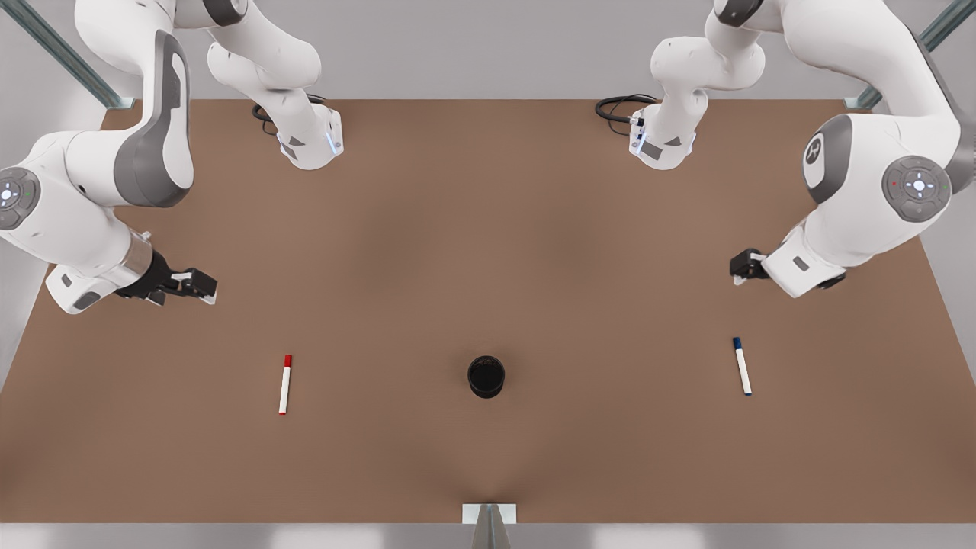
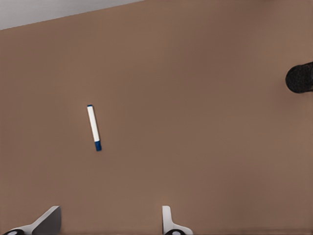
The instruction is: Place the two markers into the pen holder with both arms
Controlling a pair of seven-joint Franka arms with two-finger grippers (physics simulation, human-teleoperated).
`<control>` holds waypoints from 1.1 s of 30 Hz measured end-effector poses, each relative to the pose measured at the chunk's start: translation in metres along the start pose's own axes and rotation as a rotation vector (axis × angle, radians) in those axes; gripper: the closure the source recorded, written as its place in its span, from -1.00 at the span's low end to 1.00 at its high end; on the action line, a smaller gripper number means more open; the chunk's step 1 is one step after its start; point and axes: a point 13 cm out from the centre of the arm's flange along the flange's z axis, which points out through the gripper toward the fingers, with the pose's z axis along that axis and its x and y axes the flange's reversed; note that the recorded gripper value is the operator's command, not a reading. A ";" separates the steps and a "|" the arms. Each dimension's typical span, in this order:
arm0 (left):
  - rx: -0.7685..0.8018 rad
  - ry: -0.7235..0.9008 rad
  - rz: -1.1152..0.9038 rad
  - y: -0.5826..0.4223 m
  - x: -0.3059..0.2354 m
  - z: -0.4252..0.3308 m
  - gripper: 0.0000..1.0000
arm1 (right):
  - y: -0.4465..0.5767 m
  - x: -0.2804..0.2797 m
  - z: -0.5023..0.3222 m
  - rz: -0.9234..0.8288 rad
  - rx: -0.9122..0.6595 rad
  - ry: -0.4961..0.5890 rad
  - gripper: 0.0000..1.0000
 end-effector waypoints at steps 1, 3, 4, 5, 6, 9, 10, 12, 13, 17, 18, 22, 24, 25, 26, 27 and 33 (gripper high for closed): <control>0.001 0.006 0.001 0.001 -0.001 0.004 -1.00 | 0.000 0.000 0.000 0.000 0.000 -0.001 -1.00; 0.000 0.040 0.001 0.005 -0.010 0.027 -1.00 | -0.001 -0.001 0.005 0.002 0.000 0.003 -1.00; 0.000 0.060 -0.010 0.015 -0.018 0.048 -1.00 | -0.002 -0.002 0.016 0.004 0.000 0.017 -1.00; 0.003 0.080 -0.040 0.037 -0.027 0.074 -1.00 | -0.004 -0.005 0.036 0.006 0.000 0.040 -1.00; 0.009 0.095 -0.071 0.061 -0.036 0.105 -1.00 | -0.004 -0.010 0.059 0.008 0.000 0.062 -1.00; 0.060 0.092 -0.151 0.118 -0.057 0.187 -1.00 | -0.007 -0.016 0.143 0.013 0.002 0.128 -1.00; 0.069 0.079 -0.159 0.126 -0.063 0.208 -1.00 | -0.007 -0.019 0.165 0.013 0.002 0.134 -1.00; 0.079 0.061 -0.166 0.137 -0.069 0.252 -1.00 | -0.003 -0.020 0.199 0.008 0.002 0.136 -1.00; 0.081 0.053 -0.169 0.142 -0.069 0.274 -1.00 | 0.000 -0.019 0.215 0.006 0.002 0.135 -1.00; 0.069 -0.002 -0.157 0.155 -0.081 0.325 -1.00 | 0.009 -0.027 0.263 0.003 0.001 0.111 -1.00; 0.063 -0.015 -0.151 0.157 -0.085 0.334 -1.00 | 0.010 -0.029 0.271 0.004 0.000 0.104 -1.00; 0.051 -0.049 -0.143 0.168 -0.093 0.370 -1.00 | 0.009 -0.037 0.294 0.016 0.000 0.080 -1.00; 0.048 -0.059 -0.139 0.170 -0.095 0.383 -1.00 | 0.004 -0.038 0.312 0.028 -0.001 0.082 -1.00; 0.047 -0.064 -0.137 0.170 -0.096 0.388 -1.00 | 0.001 -0.037 0.319 0.034 -0.001 0.085 -1.00; 0.045 -0.068 -0.135 0.170 -0.097 0.392 -1.00 | -0.001 -0.034 0.326 0.040 -0.001 0.091 -1.00; 0.045 -0.072 -0.133 0.170 -0.099 0.395 -1.00 | -0.003 -0.031 0.333 0.044 -0.001 0.095 -1.00; 0.042 -0.079 -0.127 0.170 -0.100 0.416 -0.38 | 0.014 -0.041 0.362 0.032 0.010 0.084 -1.00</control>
